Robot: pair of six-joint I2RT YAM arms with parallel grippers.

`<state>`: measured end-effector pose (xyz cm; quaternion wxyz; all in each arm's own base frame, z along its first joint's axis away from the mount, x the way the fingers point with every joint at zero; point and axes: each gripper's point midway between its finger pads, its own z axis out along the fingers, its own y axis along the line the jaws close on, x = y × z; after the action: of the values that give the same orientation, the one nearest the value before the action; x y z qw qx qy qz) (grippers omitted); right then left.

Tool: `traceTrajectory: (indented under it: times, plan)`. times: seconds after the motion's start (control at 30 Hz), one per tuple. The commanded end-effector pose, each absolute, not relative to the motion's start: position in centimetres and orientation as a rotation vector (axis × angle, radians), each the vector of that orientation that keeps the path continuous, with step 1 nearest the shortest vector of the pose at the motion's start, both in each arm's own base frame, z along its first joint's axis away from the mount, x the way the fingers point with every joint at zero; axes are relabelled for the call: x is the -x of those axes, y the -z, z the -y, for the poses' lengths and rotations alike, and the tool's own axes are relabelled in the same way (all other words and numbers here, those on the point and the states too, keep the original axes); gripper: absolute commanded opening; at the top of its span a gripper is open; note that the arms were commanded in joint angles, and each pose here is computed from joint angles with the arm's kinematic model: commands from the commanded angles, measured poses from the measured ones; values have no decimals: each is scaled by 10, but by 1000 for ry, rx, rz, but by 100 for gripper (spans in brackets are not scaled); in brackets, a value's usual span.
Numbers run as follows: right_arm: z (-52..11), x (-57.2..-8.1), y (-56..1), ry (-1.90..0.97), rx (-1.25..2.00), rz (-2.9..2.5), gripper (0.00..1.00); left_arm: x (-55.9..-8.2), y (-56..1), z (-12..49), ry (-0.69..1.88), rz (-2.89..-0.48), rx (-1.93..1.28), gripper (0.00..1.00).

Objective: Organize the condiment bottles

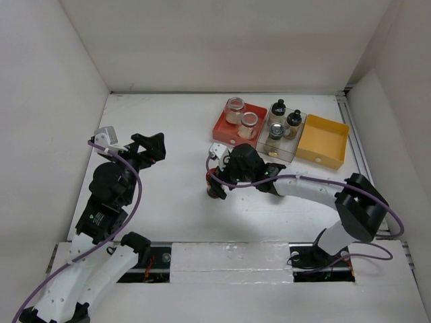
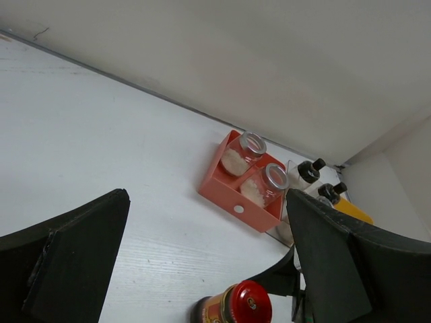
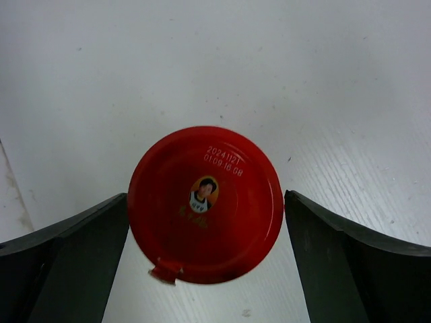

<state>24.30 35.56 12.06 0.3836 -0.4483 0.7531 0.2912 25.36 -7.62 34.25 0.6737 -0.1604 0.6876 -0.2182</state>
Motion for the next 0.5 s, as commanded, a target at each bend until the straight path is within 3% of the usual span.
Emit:
traceTrajectory:
  times: [0.0,0.03,0.07,0.17,0.2,0.27,0.47]
  plan:
    - [-377,-263,-147,-752,1114,-1806,100,-256,-356,74,487,-1503,356,99]
    - [-379,-268,-148,-741,1102,-1801,100,-255,-356,76,493,-1505,349,99]
    - [-381,-269,-145,-741,1102,-1799,94,-255,-356,76,494,-1505,349,99]
    - [-383,-276,-140,-728,1058,-1823,74,-255,-356,76,494,-1505,349,99]
    - [-383,-278,-142,-722,1046,-1812,61,-255,-356,76,494,-1505,349,99]
    - [-383,-282,-172,-729,980,-1755,50,-255,-356,78,502,-1507,340,99]
    - [-330,-322,-332,-641,656,-1422,50,-254,-356,82,519,-1513,322,99]
